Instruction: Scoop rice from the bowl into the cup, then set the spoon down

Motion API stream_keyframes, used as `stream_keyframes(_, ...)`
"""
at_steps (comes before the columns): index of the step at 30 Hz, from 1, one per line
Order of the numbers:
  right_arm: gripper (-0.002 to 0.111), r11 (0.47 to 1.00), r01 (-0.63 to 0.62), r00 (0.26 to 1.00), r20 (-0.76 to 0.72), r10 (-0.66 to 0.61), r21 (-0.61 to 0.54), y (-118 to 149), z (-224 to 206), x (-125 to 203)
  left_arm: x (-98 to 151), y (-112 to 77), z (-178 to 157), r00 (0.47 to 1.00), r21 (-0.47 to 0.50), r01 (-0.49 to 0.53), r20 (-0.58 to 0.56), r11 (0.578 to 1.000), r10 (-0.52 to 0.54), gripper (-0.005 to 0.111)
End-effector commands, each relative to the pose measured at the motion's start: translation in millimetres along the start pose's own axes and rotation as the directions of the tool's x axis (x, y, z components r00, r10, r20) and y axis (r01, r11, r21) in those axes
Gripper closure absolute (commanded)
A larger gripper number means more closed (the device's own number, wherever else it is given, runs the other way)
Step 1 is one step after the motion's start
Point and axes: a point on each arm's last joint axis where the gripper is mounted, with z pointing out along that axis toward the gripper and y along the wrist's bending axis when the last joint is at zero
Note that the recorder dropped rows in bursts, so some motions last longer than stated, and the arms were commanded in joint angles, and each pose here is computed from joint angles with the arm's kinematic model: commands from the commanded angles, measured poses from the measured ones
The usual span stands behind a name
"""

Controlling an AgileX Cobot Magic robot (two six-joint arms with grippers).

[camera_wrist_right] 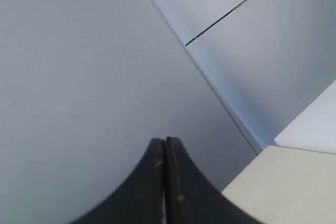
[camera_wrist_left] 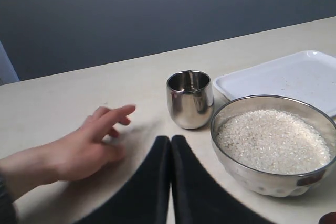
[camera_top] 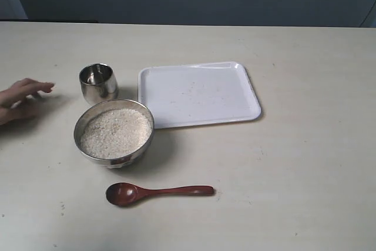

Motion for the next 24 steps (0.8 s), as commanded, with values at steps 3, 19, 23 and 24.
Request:
stream_keyframes(3, 0.109, 0.983, -0.178, 0.981, 0.090, 0.173, 0.048, -6.2, -0.7, -6.9, -2.3, 0.2, -0.6, 1.000, 0.000, 0.004, 0.021, 1.000, -0.004, 0.106)
stream_keyframes(19, 0.109, 0.884, -0.467, 0.878, 0.129, 0.460, 0.026, -8.0, -1.0, -8.9, -2.3, 0.2, -0.6, 1.000, 0.000, 0.004, 0.021, 1.000, -0.004, 0.106)
stream_keyframes(23, 0.109, 0.894, -0.447, 0.893, 0.074, 0.444, 0.020, -5.1, -0.5, -4.8, -2.3, 0.2, -0.6, 1.000, 0.000, 0.004, 0.021, 1.000, -0.004, 0.106)
stream_keyframes(24, 0.109, 0.899, -0.437, 0.898, 0.063, 0.435, 0.017, -4.4, -0.5, -4.1, -2.3, 0.2, -0.6, 1.000, 0.000, 0.004, 0.021, 1.000, -0.004, 0.106)
